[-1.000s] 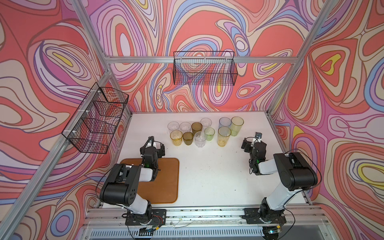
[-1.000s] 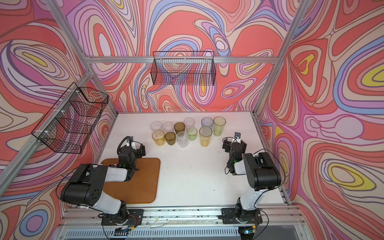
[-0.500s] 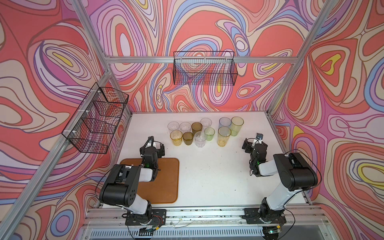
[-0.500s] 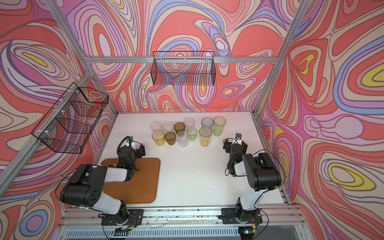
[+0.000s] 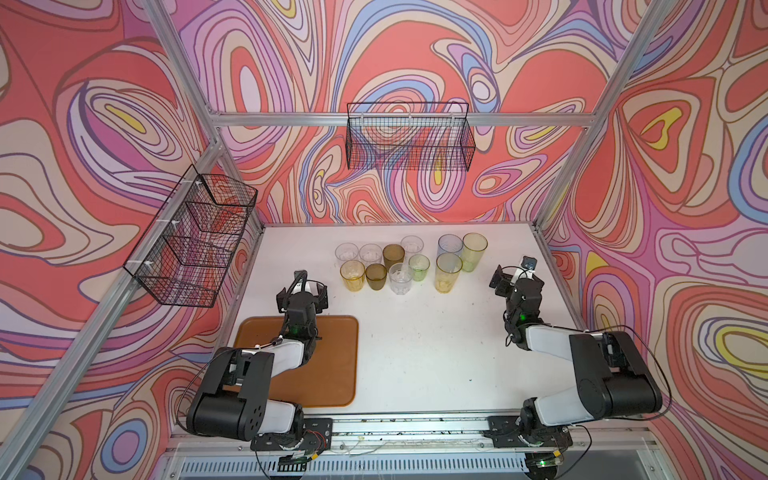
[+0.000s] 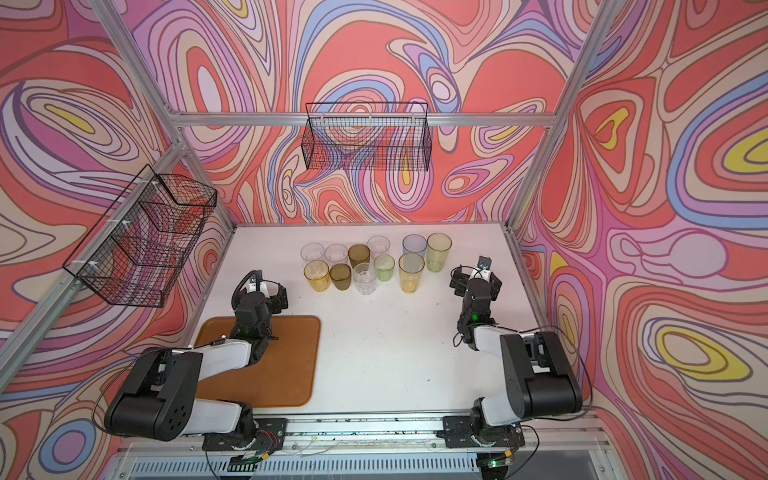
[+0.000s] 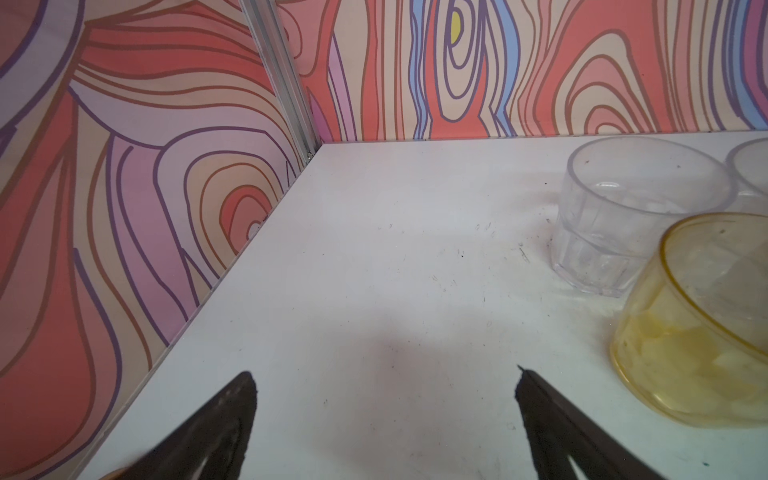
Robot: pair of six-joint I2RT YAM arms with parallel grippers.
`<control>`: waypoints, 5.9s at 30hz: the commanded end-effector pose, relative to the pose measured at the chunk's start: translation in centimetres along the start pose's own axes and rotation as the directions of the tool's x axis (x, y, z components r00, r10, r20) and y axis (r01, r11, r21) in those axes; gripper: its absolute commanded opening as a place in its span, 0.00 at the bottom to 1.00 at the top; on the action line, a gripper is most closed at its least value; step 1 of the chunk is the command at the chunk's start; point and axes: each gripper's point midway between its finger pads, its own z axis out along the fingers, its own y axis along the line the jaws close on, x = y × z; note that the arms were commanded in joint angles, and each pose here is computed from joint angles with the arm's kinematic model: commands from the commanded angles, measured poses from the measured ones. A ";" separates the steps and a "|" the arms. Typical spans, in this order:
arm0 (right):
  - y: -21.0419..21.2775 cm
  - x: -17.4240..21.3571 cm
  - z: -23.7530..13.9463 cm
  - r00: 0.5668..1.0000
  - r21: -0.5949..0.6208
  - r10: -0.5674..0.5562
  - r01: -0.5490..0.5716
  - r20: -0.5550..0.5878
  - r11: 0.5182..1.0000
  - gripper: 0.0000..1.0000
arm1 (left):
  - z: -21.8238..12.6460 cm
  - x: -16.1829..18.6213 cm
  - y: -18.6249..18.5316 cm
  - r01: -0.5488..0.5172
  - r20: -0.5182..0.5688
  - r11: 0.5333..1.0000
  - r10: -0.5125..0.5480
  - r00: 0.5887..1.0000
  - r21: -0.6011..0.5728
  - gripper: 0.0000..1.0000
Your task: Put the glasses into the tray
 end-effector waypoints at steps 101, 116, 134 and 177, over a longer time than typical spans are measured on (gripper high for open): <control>16.2 7.2 -20.5 0.560 -0.370 -0.035 -0.498 -0.827 0.784 0.87 | -20.1 7.6 -16.1 0.444 -0.606 0.823 -0.159 0.780 0.355 1.00; 25.6 12.6 -23.1 0.488 -0.432 -0.187 -0.459 -0.853 0.776 0.58 | -21.1 6.8 -10.8 0.501 -0.598 0.805 -0.239 0.765 0.319 1.00; 27.5 18.6 -24.9 0.453 -0.449 -0.292 -0.289 -0.842 0.846 0.35 | -21.1 7.1 -10.2 0.500 -0.597 0.809 -0.245 0.764 0.308 1.00; 22.6 21.3 -23.5 0.409 -0.353 -0.317 -0.014 -0.856 0.935 0.08 | -20.6 7.8 -8.9 0.486 -0.577 0.832 -0.265 0.772 0.267 1.00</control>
